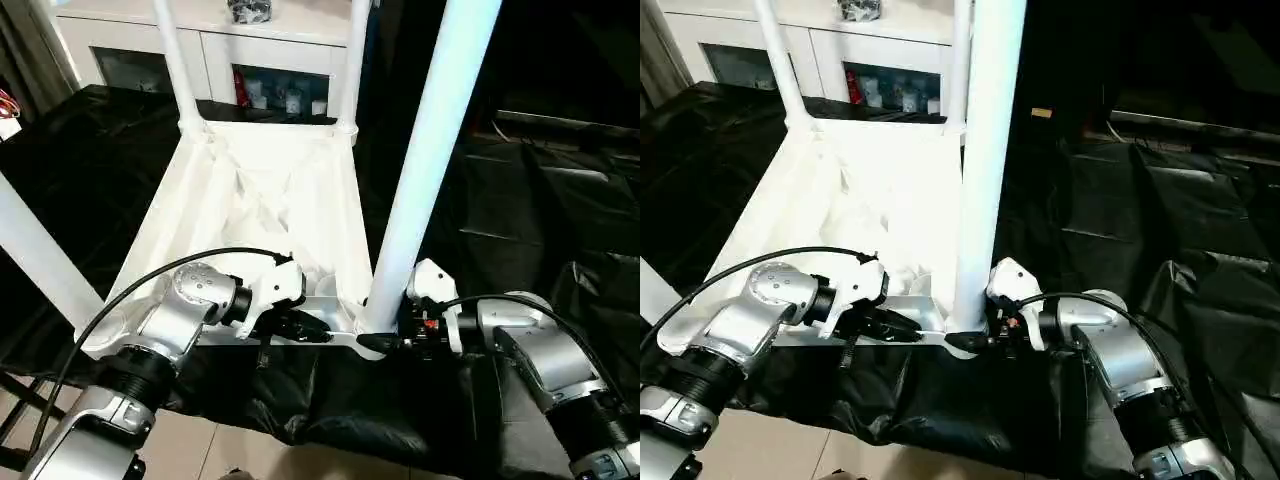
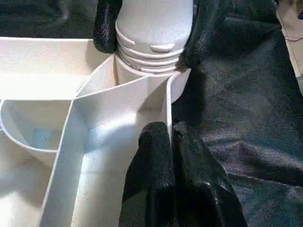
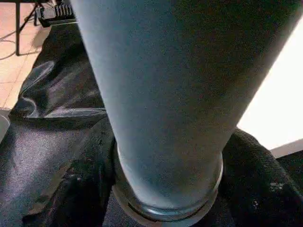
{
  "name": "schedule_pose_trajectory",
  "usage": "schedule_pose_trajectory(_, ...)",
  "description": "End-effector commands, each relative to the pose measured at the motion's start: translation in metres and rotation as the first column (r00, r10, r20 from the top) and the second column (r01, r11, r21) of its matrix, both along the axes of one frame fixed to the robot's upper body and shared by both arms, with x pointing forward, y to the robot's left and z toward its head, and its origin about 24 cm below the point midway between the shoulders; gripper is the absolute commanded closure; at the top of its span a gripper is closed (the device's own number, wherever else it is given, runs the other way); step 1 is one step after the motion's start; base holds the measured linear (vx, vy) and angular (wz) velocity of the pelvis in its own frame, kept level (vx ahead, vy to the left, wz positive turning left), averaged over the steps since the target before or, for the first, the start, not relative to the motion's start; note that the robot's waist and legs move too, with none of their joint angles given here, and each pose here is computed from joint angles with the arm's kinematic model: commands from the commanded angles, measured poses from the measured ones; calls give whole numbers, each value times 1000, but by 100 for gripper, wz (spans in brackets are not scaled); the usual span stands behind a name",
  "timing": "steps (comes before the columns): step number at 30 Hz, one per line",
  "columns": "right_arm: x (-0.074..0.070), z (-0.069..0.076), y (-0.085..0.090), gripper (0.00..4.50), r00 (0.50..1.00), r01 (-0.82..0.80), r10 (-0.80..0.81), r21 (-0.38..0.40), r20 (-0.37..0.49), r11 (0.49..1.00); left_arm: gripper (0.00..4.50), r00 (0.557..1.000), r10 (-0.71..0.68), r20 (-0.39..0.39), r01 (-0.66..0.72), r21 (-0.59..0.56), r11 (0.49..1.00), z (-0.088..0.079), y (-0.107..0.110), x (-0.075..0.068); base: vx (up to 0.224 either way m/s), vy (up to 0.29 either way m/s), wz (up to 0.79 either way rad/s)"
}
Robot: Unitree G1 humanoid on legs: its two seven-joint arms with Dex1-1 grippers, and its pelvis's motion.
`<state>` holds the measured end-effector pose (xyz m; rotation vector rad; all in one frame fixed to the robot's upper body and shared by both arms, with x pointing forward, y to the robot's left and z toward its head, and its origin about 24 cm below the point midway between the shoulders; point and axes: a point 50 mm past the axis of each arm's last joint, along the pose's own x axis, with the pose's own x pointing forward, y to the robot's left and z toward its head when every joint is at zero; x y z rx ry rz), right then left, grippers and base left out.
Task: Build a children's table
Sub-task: Rotate leg to tighten
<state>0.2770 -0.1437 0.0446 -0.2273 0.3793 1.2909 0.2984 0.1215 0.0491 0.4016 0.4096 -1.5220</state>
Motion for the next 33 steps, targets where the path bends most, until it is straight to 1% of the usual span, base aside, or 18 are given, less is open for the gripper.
schedule_pose_trajectory(1, -6, -4, 10, 178, 999, -33, 33, 10, -1, 999, 450, 999, 27, 44, -26, -10, 1000, 4, -5, 4, 0, 0, 0)
schedule_pose_trajectory(3, 1, -9, 15, 178, 995, 97, -99, 47, 30, 994, 450, 987, 134, 88, -132, -29, 991, 4, -10, 13, 0, 0, 0)
schedule_pose_trajectory(4, 8, -12, 19, 178, 974, 220, -224, 80, 38, 972, 450, 975, 196, 103, -192, -46, 980, 5, -13, 18, 0, 0, 0)
schedule_pose_trajectory(5, 8, -12, 19, 178, 974, 220, -224, 80, 38, 972, 450, 975, 196, 103, -192, -46, 980, 5, -13, 18, -54, -5, -3)
schedule_pose_trajectory(7, 18, -18, 26, 178, 910, 408, -414, 119, 22, 905, 450, 951, 287, 116, -281, -65, 957, 4, -19, 24, 0, 0, 0)
schedule_pose_trajectory(8, 18, -18, 26, 179, 910, 408, -414, 119, 22, 905, 450, 951, 287, 116, -281, -65, 957, 4, -19, 24, 0, 0, 0)
schedule_pose_trajectory(10, 24, -22, 38, 179, 841, 535, -541, 143, 9, 833, 450, 935, 337, 112, -331, -66, 941, -1, -33, 23, 0, 0, 0)
schedule_pose_trajectory(12, 24, -23, 47, 180, 820, 566, -573, 152, 2, 811, 450, 933, 342, 110, -337, -64, 939, -4, -41, 20, 0, 0, 0)
schedule_pose_trajectory(14, 21, -24, 64, 180, 826, 555, -563, 157, 10, 817, 450, 931, 349, 104, -343, -70, 937, -7, -54, 16, 0, 0, 0)
schedule_pose_trajectory(16, 17, -22, 79, 180, 857, 501, -513, 164, 40, 850, 450, 934, 343, 100, -336, -79, 938, -8, -64, 13, 0, 0, 0)
schedule_pose_trajectory(18, 17, -20, 82, 124, 870, 476, -491, 181, 47, 860, 450, 937, 336, 100, -328, -90, 941, -7, -68, 13, 0, 0, 0)
schedule_pose_trajectory(21, 19, -16, 73, 100, 871, 478, -491, 216, 10, 852, 450, 942, 320, 104, -310, -96, 946, -5, -67, 13, 0, 0, 0)
schedule_pose_trajectory(23, 23, -13, 60, 74, 868, 480, -496, 214, 29, 851, 450, 948, 297, 116, -286, -104, 953, -3, -60, 13, 0, 0, 0)
schedule_pose_trajectory(25, 24, -11, 53, 74, 870, 473, -491, 203, 50, 857, 450, 952, 283, 118, -269, -116, 956, -1, -56, 12, 0, 0, 0)
schedule_pose_trajectory(26, 25, -8, 44, 61, 888, 440, -458, 194, 54, 877, 450, 957, 267, 110, -255, -117, 960, 0, -51, 11, 0, 0, 0)
schedule_pose_trajectory(29, 24, -5, 34, 61, 917, 380, -395, 176, 58, 908, 450, 964, 244, 104, -233, -110, 966, 0, -46, 10, 0, 0, 0)
schedule_pose_trajectory(32, 15, -1, 12, 61, 981, 182, -187, 87, 48, 979, 450, 982, 163, 92, -155, -82, 984, 0, -32, 6, 0, 0, 0)
schedule_pose_trajectory(33, 15, -1, 12, 61, 981, 182, -187, 87, 48, 979, 450, 982, 163, 92, -155, -82, 984, 0, -32, 6, 0, 0, 0)
